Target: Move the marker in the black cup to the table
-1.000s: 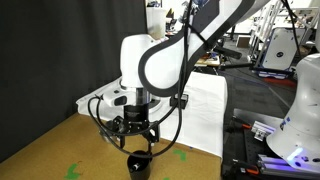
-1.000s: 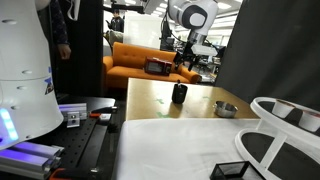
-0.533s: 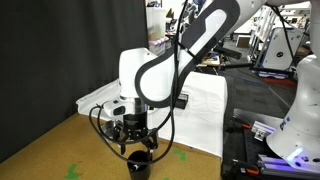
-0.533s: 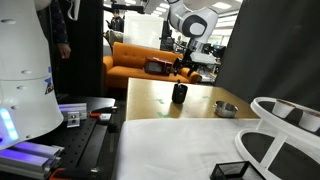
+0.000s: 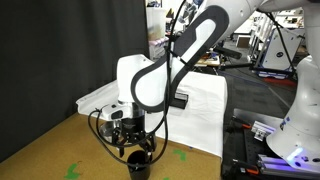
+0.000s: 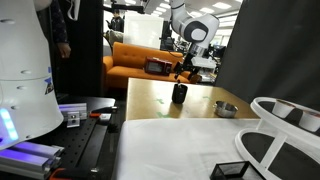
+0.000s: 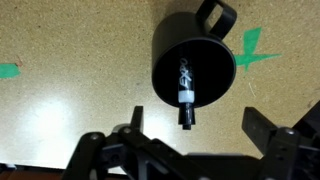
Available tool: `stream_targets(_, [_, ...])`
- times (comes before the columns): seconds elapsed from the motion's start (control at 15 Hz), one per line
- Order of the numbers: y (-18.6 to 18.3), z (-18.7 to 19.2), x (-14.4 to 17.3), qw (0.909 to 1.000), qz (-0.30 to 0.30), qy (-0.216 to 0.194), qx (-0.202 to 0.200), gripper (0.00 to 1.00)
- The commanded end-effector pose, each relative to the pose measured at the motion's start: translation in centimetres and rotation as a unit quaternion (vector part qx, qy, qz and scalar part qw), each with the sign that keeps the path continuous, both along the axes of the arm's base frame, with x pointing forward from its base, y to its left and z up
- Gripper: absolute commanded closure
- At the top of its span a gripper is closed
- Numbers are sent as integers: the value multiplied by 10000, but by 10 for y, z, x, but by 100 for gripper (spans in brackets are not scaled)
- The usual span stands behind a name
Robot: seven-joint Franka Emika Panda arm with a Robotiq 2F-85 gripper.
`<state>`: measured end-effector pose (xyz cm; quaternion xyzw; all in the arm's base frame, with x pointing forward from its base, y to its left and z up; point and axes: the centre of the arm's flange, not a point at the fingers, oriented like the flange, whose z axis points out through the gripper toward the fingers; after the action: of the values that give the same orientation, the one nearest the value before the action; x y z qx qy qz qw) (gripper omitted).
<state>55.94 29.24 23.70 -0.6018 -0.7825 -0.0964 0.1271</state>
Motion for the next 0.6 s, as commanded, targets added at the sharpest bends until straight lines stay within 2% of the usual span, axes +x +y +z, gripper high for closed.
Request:
stream_targets(0.0, [1, -10, 6, 9999, -23, 21, 138, 0])
stream_targets(0.47, [14, -23, 6, 9996, 47, 102, 247, 0])
stream_targets(0.53, [16, -25, 7, 9996, 28, 108, 263, 25])
